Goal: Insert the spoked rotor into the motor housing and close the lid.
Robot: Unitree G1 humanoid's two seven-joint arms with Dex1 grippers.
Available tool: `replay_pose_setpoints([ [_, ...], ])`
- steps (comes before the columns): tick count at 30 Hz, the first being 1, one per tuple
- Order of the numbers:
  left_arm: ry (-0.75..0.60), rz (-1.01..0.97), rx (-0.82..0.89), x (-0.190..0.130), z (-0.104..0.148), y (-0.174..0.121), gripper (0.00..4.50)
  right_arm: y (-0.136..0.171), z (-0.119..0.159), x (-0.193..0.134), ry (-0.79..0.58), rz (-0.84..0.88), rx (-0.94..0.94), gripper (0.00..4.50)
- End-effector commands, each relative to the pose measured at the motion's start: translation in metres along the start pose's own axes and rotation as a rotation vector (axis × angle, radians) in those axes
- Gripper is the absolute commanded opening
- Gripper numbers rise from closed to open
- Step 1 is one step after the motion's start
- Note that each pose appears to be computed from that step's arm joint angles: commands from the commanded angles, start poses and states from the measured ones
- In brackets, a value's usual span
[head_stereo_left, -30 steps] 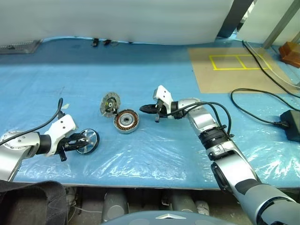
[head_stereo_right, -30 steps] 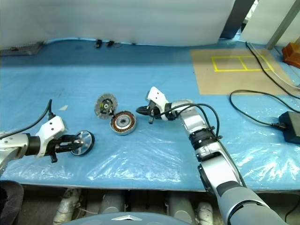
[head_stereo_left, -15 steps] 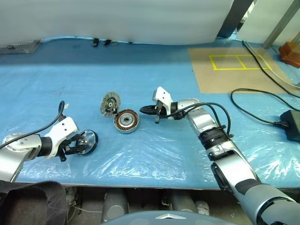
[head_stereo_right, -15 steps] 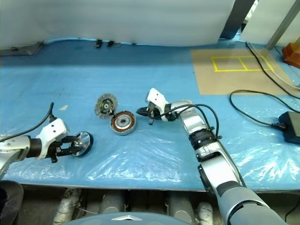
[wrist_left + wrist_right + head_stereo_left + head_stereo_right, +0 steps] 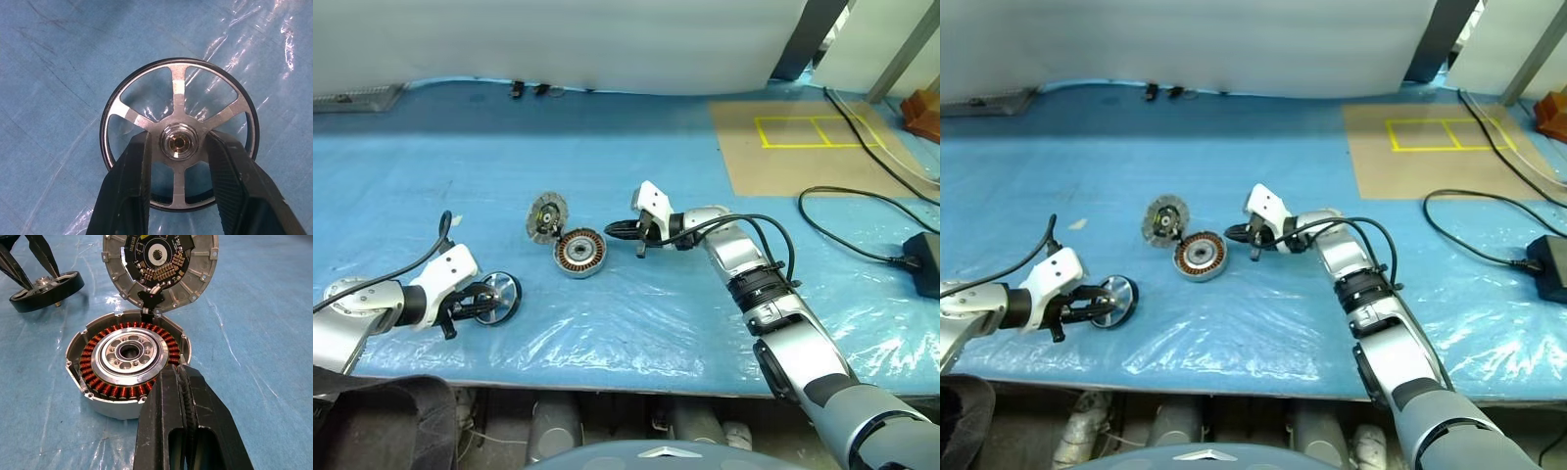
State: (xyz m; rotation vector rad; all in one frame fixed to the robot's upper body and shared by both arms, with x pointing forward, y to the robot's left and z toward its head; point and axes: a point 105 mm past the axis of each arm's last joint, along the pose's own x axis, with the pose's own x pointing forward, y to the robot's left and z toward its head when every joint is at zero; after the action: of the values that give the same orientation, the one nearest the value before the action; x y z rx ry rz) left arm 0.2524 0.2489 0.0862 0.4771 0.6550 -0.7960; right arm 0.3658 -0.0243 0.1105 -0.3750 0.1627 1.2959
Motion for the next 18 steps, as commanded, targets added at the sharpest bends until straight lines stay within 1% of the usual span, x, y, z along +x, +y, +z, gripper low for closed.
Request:
replay_pose_setpoints([
  [1, 0.007, -0.03, -0.027, 0.008, -0.004, -0.01, 1.32, -0.005, 0.019, -0.002, -0.052, -0.012, -0.042, 0.0],
  [5, -0.016, -0.022, -0.026, 0.008, 0.001, -0.012, 1.32, -0.004, 0.019, -0.001, -0.053, -0.012, -0.04, 0.0],
  [8, -0.106, -0.03, -0.051, 0.004, 0.017, -0.015, 1.32, -0.003, 0.018, -0.002, -0.05, -0.006, -0.041, 0.0],
  [11, -0.173, -0.026, -0.075, -0.007, 0.03, -0.014, 1.32, -0.005, 0.019, -0.002, -0.053, -0.005, -0.04, 0.0],
  [13, -0.241, -0.037, -0.101, -0.015, 0.041, -0.014, 1.32, -0.004, 0.021, -0.006, -0.07, 0.014, -0.026, 0.0],
  [18, -0.341, -0.14, -0.135, -0.019, 0.063, -0.033, 1.32, 0.003, 0.013, -0.02, -0.058, 0.058, -0.004, 0.0],
])
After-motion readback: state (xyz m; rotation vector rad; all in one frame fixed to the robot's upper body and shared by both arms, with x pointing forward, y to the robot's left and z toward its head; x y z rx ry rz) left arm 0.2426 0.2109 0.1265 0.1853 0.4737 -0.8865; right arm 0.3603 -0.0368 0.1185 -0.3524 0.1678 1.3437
